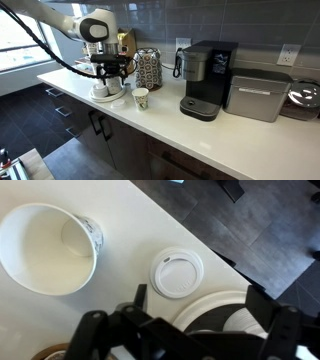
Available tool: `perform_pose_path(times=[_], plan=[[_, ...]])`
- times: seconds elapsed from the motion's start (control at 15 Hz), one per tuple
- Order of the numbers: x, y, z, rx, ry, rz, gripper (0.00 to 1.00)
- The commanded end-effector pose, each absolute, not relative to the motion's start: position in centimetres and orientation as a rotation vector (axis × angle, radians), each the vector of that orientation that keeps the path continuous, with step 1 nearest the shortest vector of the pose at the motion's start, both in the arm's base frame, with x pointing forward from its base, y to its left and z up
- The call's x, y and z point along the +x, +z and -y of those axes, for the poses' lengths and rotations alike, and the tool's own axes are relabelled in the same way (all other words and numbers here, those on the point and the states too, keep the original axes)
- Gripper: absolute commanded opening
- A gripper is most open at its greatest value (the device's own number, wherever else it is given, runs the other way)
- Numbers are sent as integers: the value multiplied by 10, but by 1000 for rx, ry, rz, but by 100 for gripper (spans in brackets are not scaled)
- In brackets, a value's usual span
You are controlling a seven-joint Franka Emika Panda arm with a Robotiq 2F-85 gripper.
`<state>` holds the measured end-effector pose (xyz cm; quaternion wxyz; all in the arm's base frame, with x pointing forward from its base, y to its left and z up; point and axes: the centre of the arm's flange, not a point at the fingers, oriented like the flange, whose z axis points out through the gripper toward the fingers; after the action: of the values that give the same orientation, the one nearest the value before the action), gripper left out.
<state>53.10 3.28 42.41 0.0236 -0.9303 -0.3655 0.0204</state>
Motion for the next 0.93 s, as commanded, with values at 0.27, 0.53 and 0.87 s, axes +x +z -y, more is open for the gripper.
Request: perform_pose_path(times=[0.27,0.53,0.87], plan=[[524,392,-55,-2904,-15,897,100],[521,368,-60,-2936,-31,811,100],[517,340,-59,-2956,-52,809,100]])
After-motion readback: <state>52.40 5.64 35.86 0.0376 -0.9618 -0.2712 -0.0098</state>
